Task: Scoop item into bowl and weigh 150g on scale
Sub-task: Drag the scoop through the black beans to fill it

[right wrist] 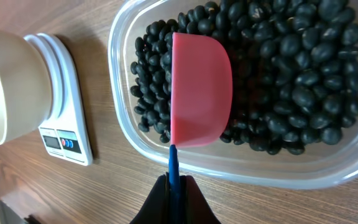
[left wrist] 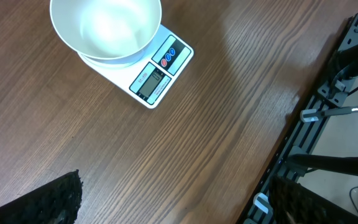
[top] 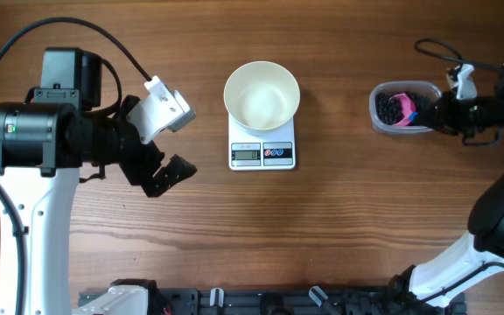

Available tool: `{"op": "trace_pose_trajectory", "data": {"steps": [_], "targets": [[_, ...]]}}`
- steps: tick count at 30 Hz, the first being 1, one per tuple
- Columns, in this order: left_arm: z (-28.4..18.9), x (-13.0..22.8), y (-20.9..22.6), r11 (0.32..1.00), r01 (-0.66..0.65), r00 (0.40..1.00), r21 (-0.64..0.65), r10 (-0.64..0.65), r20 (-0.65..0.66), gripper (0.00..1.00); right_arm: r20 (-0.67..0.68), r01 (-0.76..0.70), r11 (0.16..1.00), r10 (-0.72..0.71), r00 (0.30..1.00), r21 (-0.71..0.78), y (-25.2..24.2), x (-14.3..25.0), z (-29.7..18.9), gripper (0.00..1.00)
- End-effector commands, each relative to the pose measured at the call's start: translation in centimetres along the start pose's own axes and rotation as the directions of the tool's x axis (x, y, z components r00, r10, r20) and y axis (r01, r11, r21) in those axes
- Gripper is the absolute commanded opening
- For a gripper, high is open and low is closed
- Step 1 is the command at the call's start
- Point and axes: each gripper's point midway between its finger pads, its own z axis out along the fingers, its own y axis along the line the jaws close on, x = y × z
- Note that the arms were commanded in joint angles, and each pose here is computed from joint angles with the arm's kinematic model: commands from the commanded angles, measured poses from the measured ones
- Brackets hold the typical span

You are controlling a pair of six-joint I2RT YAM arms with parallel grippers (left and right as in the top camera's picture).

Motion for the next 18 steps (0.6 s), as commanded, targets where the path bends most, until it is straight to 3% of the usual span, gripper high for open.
{"op": "trace_pose_trajectory", "data": {"steps": [1,18], "targets": [[-0.5,-0.1,0.0,1.0,-0.016,1.0,-0.018,0.017,0.01,1.0,-0.002,-0.032,0.999,0.032,0.999,-0.031,-0.6,0.3,0.0,0.04],[-0.5,-0.1,0.0,1.0,-0.016,1.0,-0.018,0.017,0.01,1.0,0.084,-0.049,0.984,0.064,0.994,-0.172,-1.2,0.4,-2.7,0.04]]}}
